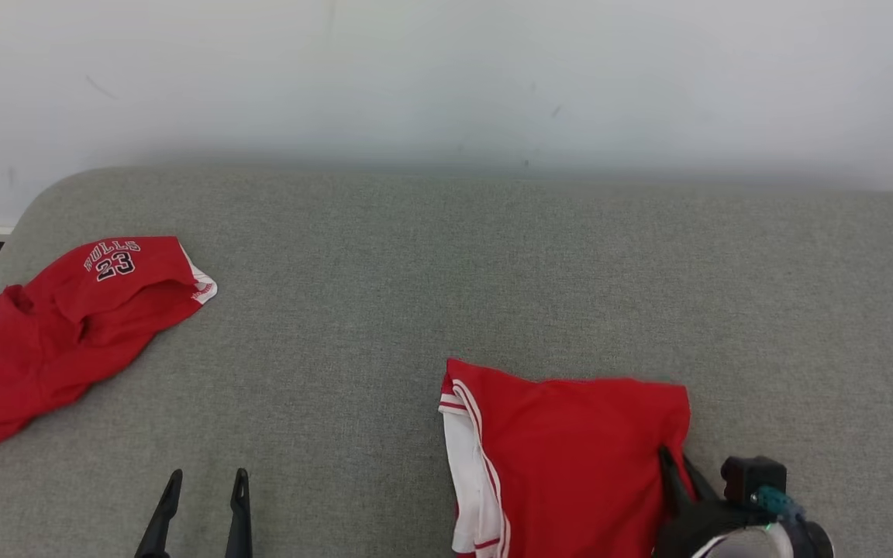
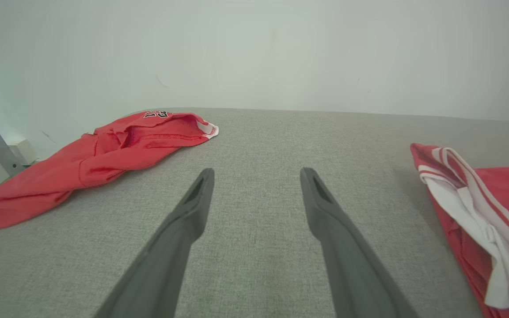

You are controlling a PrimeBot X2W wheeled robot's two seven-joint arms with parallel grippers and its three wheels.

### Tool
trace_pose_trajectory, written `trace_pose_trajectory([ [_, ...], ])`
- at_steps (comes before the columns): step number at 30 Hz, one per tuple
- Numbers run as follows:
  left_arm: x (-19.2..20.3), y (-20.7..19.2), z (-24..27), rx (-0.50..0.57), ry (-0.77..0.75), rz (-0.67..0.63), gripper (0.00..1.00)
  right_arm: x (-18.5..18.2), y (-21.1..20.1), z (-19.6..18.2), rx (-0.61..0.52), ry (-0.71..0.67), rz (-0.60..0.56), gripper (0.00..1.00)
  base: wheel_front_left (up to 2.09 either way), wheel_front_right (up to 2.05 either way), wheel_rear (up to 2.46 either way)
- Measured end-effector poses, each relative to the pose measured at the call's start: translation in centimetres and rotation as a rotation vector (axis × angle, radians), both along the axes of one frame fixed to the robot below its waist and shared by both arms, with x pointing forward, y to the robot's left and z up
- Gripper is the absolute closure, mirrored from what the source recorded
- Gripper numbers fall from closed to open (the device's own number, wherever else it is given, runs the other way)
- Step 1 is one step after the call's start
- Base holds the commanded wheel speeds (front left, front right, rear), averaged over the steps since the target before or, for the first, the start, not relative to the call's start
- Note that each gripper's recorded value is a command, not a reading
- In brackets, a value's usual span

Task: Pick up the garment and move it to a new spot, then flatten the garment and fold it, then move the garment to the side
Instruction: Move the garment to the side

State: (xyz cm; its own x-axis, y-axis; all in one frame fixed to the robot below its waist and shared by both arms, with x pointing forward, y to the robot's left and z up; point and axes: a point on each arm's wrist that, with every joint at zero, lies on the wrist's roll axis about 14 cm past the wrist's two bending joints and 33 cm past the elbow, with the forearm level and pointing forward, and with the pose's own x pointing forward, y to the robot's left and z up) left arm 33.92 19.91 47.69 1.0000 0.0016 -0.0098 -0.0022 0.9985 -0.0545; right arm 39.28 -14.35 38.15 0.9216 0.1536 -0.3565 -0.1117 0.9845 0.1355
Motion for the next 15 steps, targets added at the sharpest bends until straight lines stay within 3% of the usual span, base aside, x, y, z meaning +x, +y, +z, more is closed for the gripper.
trace_pose_trajectory([
  [7, 1.4, -0.3, 0.0, -0.007, -0.001, -0.009, 0.0, 6.9, -3.4, 5.6, -0.07, -0.15, -0.036, 1.0, 0.0, 0.0, 0.0],
  [15, 4.5, -0.3, 0.7, -0.001, -0.033, -0.027, 0.0, 12.2, -11.7, 8.6, -0.301, -0.161, -0.093, 1.0, 0.0, 0.0, 0.0],
])
